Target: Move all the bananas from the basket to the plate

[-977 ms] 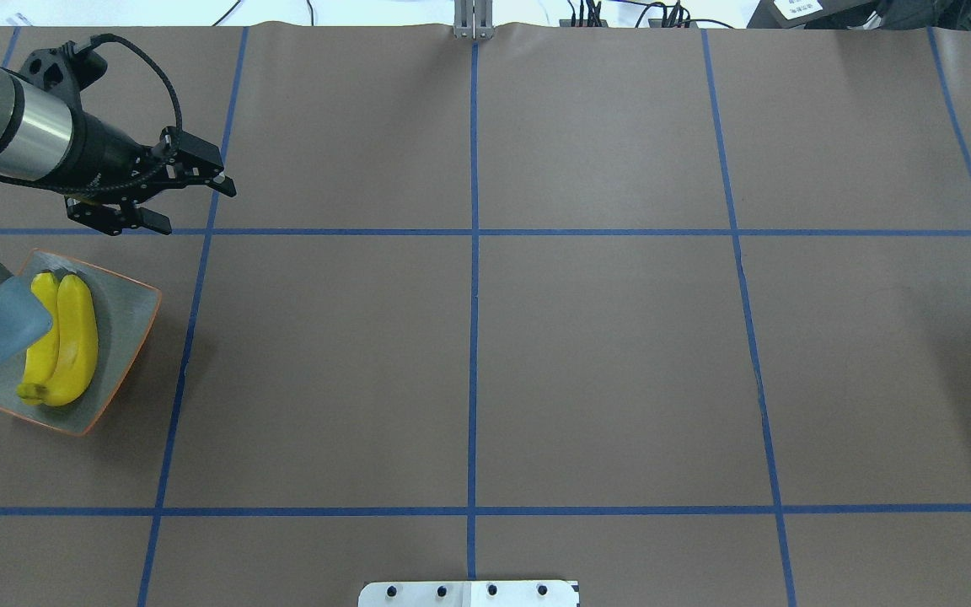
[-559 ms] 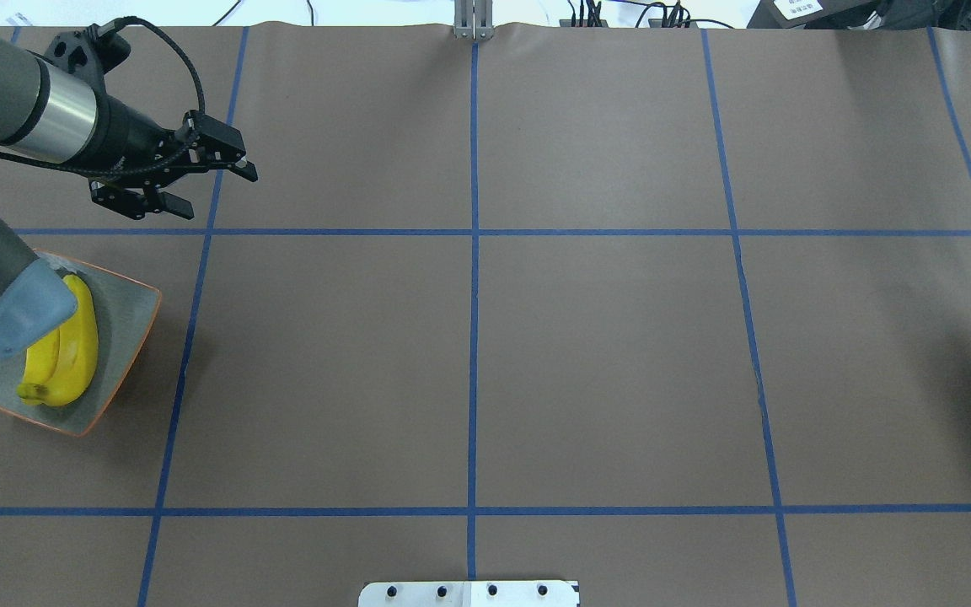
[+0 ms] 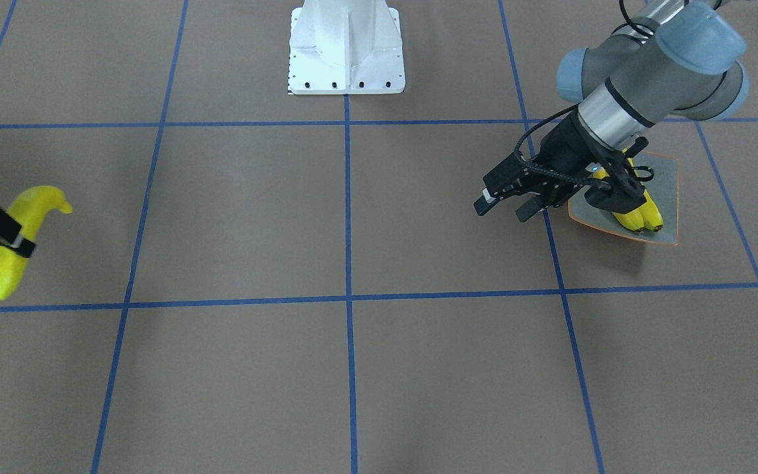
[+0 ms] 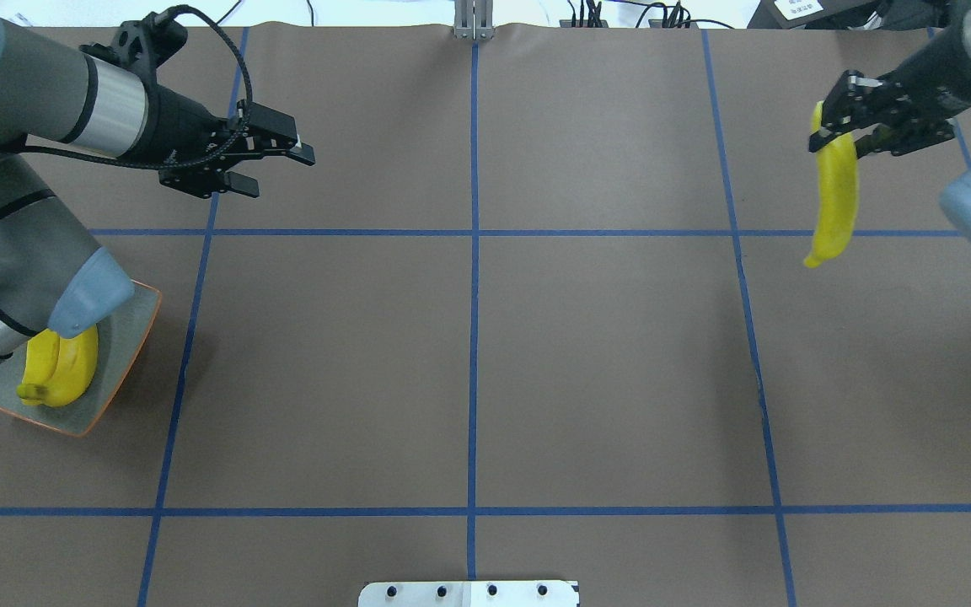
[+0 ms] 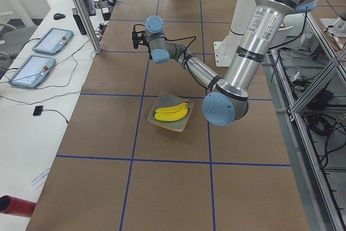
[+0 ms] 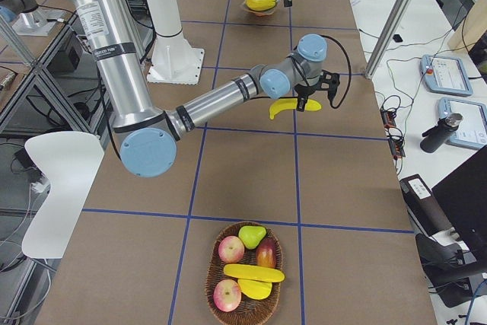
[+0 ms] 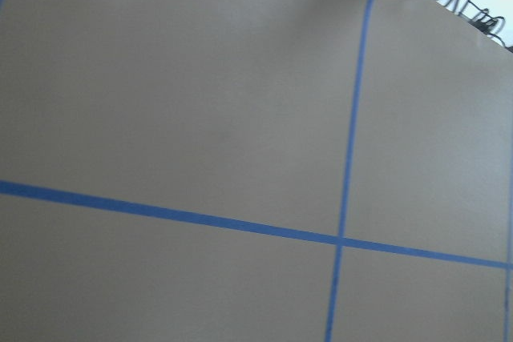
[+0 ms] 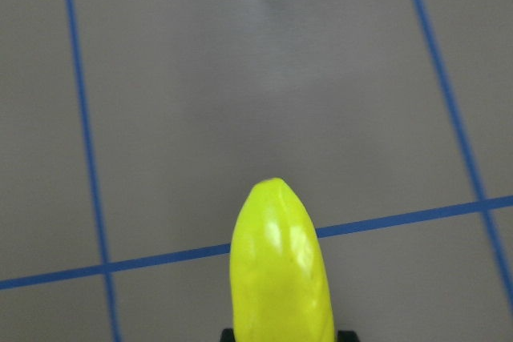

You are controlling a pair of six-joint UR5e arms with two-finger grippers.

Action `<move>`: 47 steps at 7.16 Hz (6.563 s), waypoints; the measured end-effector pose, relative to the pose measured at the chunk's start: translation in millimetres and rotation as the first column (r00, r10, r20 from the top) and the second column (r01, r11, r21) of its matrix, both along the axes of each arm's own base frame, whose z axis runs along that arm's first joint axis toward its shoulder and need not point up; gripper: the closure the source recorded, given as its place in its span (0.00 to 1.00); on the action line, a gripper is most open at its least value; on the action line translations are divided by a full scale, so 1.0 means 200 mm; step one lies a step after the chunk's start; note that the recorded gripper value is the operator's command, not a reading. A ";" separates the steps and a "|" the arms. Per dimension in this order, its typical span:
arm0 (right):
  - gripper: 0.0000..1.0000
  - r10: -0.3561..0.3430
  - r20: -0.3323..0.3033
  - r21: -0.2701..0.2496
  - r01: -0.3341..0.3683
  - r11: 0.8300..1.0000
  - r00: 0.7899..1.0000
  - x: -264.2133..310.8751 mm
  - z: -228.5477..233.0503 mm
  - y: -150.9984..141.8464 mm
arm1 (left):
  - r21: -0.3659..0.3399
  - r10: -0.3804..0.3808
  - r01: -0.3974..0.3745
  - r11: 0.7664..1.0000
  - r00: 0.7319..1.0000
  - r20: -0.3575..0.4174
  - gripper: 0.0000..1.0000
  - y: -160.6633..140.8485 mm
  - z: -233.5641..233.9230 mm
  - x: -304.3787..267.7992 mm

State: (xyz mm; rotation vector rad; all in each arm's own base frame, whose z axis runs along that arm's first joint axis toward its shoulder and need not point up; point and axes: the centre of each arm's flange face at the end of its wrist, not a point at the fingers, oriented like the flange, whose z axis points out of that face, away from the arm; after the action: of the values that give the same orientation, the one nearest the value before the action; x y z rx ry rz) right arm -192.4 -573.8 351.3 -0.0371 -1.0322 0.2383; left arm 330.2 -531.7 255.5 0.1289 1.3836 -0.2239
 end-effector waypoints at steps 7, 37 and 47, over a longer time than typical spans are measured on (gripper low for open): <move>1.00 -0.028 0.225 -0.004 0.030 1.000 0.974 -0.62 -0.59 0.15 | 0.239 0.171 -0.116 0.964 0.959 -0.225 0.01 0.27 -0.62 0.54; 0.00 0.113 0.281 0.004 -0.119 0.993 0.953 -0.53 -0.39 0.17 | -0.077 0.047 -0.053 0.996 0.996 -0.071 1.00 0.09 0.12 -0.02; 0.00 0.213 0.170 0.013 -0.219 0.976 0.962 -0.66 -0.13 0.12 | -0.229 0.122 0.042 0.972 0.747 0.654 1.00 0.38 0.64 -0.23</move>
State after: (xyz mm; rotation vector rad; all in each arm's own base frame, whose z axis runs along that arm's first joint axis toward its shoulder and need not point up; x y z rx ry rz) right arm -324.9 -550.5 325.1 0.0863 -1.2094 0.4232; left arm 284.8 -455.9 383.1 -0.0205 0.6292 -0.2682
